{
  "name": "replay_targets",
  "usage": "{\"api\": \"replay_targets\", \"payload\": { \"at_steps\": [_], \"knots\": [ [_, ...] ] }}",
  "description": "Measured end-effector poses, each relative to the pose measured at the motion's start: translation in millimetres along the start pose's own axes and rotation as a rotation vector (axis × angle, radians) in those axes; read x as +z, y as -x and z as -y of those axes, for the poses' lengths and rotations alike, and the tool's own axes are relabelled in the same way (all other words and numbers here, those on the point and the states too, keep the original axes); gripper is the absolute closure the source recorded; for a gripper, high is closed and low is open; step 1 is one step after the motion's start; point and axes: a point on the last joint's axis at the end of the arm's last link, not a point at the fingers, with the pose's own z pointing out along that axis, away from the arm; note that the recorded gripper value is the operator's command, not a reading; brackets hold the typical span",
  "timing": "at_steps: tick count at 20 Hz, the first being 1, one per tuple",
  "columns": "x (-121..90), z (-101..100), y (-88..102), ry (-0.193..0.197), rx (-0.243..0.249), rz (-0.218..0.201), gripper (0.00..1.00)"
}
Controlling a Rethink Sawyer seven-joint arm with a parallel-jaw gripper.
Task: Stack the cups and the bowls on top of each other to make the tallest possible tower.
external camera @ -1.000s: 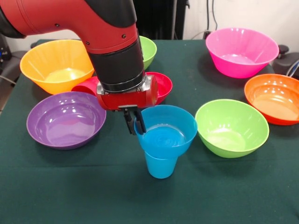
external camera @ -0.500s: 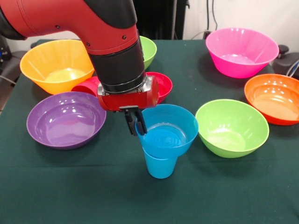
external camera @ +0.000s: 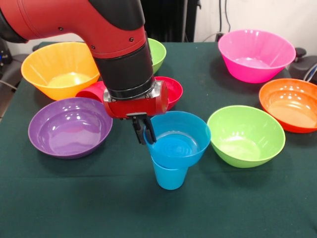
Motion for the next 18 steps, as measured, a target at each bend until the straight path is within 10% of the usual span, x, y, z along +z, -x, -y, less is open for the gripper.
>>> {"api": "replay_targets", "payload": {
  "at_steps": [18],
  "knots": [
    [-1.1, -1.9, 11.8, 0.006, -0.001, 0.026, 1.0]
  ]
}}
